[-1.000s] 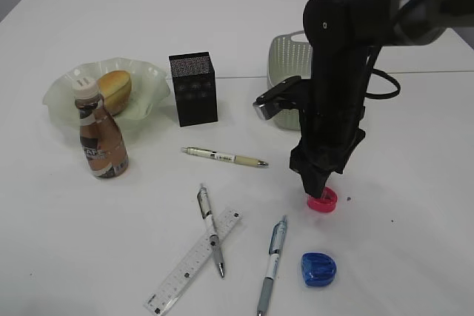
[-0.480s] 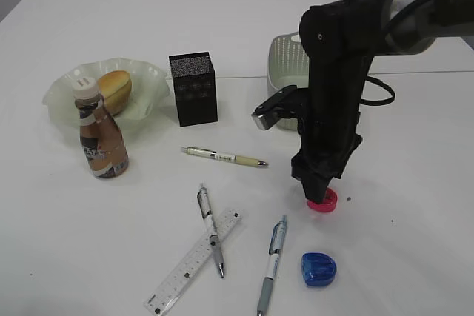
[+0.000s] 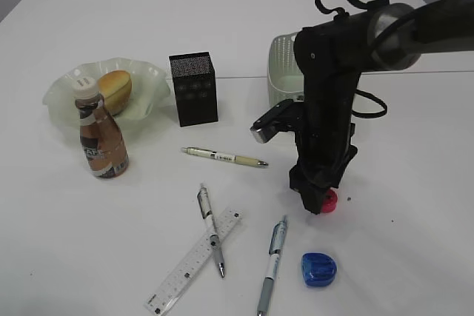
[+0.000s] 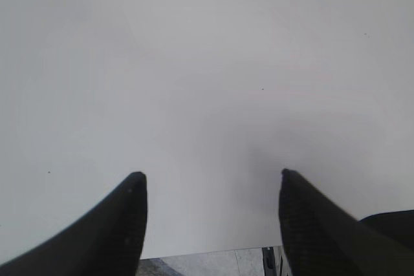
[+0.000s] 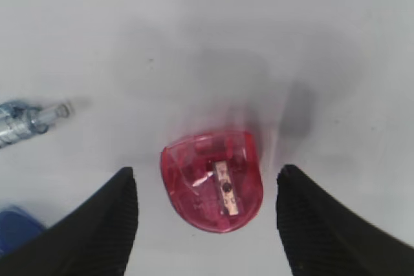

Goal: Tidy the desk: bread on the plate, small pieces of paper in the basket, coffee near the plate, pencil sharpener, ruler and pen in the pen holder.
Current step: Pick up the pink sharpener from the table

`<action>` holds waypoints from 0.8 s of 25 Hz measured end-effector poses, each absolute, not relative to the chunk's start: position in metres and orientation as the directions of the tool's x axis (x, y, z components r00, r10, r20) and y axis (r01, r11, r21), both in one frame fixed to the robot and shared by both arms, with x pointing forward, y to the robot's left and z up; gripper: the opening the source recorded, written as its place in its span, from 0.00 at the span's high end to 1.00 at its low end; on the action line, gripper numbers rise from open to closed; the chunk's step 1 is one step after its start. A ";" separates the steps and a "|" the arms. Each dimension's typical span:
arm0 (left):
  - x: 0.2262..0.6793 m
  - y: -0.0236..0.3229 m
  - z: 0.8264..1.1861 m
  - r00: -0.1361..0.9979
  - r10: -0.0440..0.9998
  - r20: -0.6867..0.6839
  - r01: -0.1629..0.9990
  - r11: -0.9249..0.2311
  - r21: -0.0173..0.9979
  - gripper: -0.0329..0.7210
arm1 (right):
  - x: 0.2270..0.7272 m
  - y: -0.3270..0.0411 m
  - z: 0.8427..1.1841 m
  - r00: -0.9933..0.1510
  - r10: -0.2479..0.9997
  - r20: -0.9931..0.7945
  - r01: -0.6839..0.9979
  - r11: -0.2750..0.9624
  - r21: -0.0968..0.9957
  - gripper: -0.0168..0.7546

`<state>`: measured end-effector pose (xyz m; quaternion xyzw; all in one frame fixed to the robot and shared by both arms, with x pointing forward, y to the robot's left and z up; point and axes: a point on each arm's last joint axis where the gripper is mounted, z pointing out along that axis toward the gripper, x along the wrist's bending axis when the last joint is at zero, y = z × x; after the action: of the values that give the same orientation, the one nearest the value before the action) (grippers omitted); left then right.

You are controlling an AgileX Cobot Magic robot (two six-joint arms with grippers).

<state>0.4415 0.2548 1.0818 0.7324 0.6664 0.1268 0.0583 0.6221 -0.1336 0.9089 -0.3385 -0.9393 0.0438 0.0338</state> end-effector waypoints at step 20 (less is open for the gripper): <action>0.442 0.255 1.082 0.080 0.991 0.108 0.961 -0.105 0.254 0.33 | 0.623 -0.133 0.904 -0.769 0.638 0.031 0.632 0.768 -0.105 0.34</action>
<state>0.4415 0.2548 1.0818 0.7324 0.6664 0.1268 0.0583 0.6233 -0.1333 0.9043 -0.3379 -0.9396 0.0440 0.0324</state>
